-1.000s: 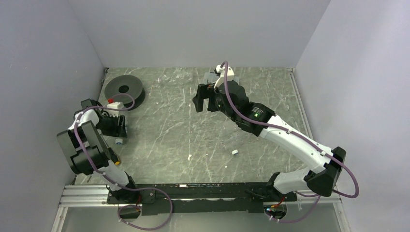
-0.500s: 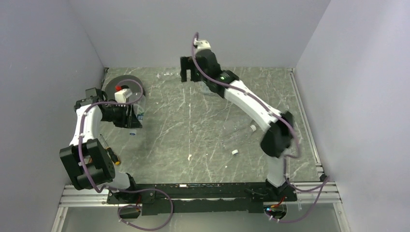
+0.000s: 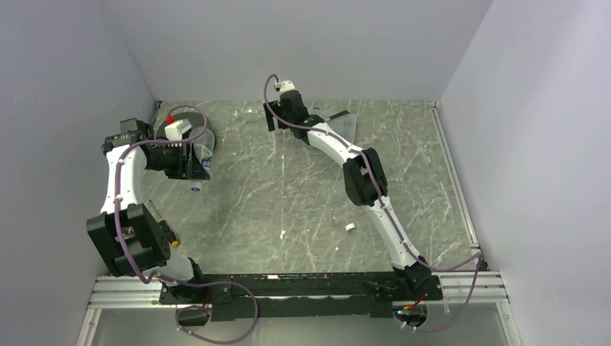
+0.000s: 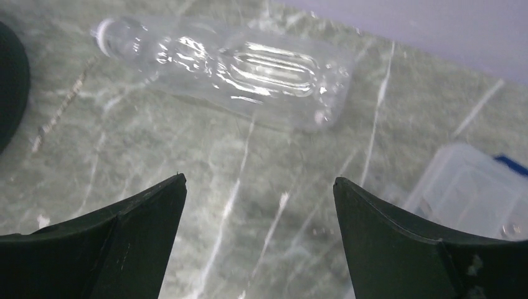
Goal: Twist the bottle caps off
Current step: Move the plastic bottle to the corner of the board.
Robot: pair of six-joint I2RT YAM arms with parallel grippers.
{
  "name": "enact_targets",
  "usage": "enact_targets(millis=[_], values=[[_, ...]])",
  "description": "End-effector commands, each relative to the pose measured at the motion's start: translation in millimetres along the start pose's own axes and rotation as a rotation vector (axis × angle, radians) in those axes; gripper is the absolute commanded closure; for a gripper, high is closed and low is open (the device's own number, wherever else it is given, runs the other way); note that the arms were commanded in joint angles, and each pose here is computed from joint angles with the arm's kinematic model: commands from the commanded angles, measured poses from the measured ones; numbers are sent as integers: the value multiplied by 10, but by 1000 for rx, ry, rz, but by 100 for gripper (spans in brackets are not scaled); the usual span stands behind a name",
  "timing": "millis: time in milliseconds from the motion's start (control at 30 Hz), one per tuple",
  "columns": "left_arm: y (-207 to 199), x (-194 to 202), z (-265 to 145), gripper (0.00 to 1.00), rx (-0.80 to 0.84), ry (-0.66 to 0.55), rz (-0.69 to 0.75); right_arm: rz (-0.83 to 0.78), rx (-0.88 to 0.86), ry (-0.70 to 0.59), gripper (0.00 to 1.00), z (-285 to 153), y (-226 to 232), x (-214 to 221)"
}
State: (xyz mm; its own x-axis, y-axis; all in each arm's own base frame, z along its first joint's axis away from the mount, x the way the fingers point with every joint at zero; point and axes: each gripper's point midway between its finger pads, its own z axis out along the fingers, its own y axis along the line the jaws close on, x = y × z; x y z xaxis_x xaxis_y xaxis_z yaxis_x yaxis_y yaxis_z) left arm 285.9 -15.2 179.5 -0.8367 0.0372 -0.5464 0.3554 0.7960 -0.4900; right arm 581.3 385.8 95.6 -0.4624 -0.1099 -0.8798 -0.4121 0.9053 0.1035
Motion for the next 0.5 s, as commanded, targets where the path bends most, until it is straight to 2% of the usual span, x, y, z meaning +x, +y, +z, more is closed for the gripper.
enact_targets(millis=[0, 133, 233, 467], values=[[-93, -128, -50, 66, 39, -21, -20, -39, -47, -360, 10, -64, 80, -1026], [-115, -195, -57, 66, 55, -34, -31, -57, -49, -438, 9, 112, 8, -1005], [-97, -260, -47, 66, 60, -42, -45, -54, -40, -508, 2, 209, -68, -1040], [-1, -330, 21, 66, 70, -32, -72, 106, -56, -612, 3, 433, -448, -1079]])
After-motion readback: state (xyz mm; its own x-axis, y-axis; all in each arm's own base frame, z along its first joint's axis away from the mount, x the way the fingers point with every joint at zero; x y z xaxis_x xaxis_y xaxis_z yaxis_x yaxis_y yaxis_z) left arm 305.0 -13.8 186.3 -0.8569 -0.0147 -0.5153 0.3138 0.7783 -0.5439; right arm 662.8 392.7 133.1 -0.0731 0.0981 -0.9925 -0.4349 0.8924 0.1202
